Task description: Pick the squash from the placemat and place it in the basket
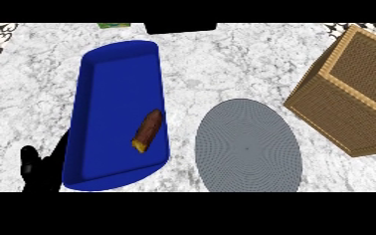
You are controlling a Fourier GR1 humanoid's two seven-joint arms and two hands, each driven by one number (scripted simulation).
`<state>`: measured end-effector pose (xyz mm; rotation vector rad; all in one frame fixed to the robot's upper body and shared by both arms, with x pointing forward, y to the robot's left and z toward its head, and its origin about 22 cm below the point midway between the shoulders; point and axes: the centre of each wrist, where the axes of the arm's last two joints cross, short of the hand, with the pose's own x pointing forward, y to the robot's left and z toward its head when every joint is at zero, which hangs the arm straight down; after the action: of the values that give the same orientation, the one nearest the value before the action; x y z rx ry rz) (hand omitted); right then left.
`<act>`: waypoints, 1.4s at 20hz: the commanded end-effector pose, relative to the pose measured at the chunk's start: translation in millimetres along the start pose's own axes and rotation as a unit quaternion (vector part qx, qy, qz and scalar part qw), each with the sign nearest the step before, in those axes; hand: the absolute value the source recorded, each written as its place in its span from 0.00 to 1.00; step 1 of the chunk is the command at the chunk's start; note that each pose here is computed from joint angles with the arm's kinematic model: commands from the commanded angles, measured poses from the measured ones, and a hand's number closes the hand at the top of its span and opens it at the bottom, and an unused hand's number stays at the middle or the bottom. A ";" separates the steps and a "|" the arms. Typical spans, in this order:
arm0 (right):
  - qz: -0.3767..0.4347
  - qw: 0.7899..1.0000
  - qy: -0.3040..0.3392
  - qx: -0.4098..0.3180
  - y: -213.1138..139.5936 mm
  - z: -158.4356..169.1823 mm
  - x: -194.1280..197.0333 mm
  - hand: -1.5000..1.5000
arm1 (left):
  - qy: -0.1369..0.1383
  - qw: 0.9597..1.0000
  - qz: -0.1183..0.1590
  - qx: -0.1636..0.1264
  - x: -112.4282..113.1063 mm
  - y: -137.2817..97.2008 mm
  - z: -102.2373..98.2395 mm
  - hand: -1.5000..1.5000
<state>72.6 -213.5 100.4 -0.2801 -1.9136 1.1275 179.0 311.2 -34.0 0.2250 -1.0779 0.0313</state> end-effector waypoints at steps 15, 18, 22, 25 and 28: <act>-0.021 0.990 0.073 -0.118 -70.7 -19.7 -1.2 1.00 | 0.015 1.000 -0.006 -0.027 0.1 -4.3 -3.5 0.50; -0.030 0.988 0.086 -0.121 -84.3 -26.3 -9.5 1.00 | 0.024 0.999 -0.007 -0.038 -2.5 -8.6 -4.6 0.50; -0.035 0.984 0.110 -0.135 -114.7 -37.8 -34.8 1.00 | 0.020 0.999 -0.009 -0.041 -0.8 -12.5 -7.6 0.50; -0.067 0.982 0.117 -0.130 -139.4 -44.1 -49.0 1.00 | 0.028 0.998 -0.010 -0.051 -5.7 -23.6 -6.3 0.50; -0.112 0.977 0.126 -0.135 -166.1 -43.4 -75.0 1.00 | 0.027 0.999 -0.009 -0.047 -5.7 -26.5 -10.4 0.50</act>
<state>166.9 -295.8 183.6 -0.4063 -1.8220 0.7326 197.4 297.6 -28.9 0.1818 -1.1107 -0.0385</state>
